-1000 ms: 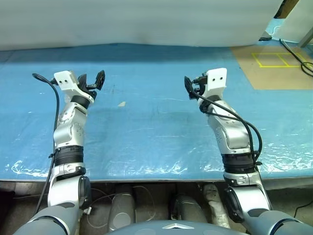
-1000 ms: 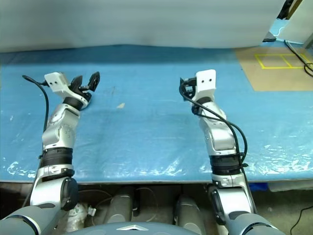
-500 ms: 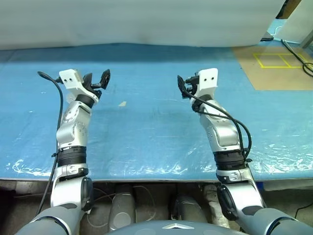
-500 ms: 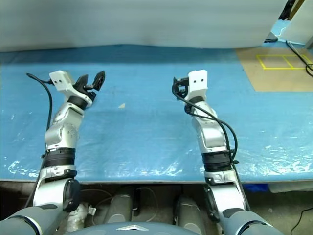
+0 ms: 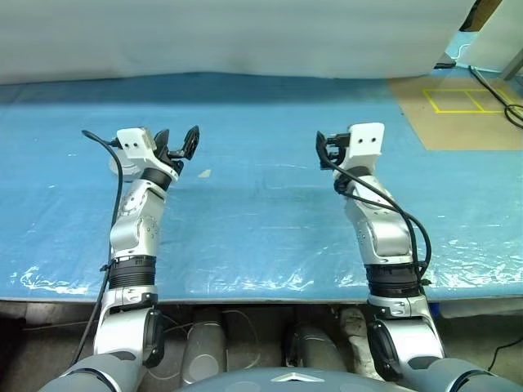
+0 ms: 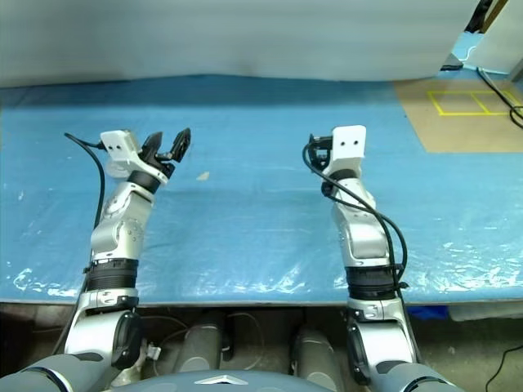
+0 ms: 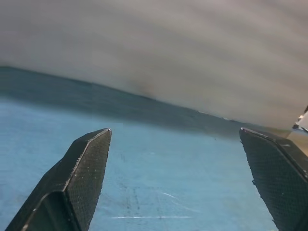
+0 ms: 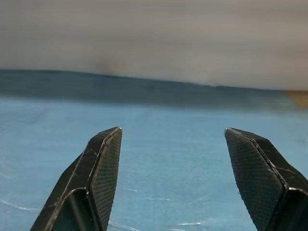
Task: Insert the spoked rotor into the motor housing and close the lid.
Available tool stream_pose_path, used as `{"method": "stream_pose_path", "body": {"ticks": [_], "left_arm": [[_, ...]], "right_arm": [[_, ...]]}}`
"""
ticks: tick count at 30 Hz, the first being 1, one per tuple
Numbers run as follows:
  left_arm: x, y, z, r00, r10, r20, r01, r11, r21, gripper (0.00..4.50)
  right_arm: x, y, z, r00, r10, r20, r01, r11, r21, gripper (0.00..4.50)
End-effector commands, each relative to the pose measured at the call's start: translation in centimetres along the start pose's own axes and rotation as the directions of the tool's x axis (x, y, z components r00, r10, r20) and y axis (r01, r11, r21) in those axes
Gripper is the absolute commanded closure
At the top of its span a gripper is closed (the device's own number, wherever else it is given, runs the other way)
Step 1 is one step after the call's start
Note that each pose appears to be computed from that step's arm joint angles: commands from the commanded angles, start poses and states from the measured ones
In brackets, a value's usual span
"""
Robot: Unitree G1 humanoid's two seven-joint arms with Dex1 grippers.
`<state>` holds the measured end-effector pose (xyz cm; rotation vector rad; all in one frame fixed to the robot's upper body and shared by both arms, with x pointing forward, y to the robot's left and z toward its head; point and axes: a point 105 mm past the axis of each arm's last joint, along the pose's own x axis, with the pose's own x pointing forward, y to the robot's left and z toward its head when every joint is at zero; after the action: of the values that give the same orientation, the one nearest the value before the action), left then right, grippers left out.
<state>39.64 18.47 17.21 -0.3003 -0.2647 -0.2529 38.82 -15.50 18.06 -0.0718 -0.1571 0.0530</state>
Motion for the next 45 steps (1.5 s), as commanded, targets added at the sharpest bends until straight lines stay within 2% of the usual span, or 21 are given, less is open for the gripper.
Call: {"method": "stream_pose_path", "body": {"ticks": [1,9,16,20,26,30,45], "left_arm": [[-0.2,-0.7,0.8,0.999,-0.018,0.036,0.017,0.999,0.033,0.03],[-1.5,-1.1,0.4,0.998,-0.068,0.012,0.066,0.989,0.136,0.03],[-1.7,-1.9,-0.5,0.997,-0.076,0.006,0.075,0.99,0.122,0.03],[-1.8,-1.7,-1.1,0.998,-0.06,-0.005,0.061,0.994,0.092,0.03],[-1.6,-1.4,-1.1,0.999,-0.046,-0.007,0.046,0.995,0.088,0.03],[-1.6,-1.3,-1.2,0.999,-0.047,-0.007,0.048,0.995,0.091,0.03],[-1.6,-1.3,-1.3,1.0,0.001,0.006,-0.002,0.996,0.091,0.03]], "right_arm": [[-0.4,-0.5,1.4,0.999,-0.013,0.042,0.013,1.0,-0.007,0.93],[-2.5,-1.4,-0.3,0.998,-0.057,0.006,0.058,0.997,-0.06,0.93],[-3.4,-1.9,-0.9,0.996,-0.083,-0.026,0.081,0.995,-0.054,0.93],[-3.1,-1.7,-0.4,0.996,-0.083,-0.014,0.082,0.995,-0.06,0.93],[-3.4,-2.5,-1.0,0.992,-0.125,-0.036,0.123,0.991,-0.05,0.93],[-3.6,-2.0,-1.1,0.993,-0.109,-0.04,0.107,0.993,-0.056,0.93],[-3.0,-2.5,-0.4,0.994,-0.106,-0.035,0.103,0.991,-0.08,0.93]]}}
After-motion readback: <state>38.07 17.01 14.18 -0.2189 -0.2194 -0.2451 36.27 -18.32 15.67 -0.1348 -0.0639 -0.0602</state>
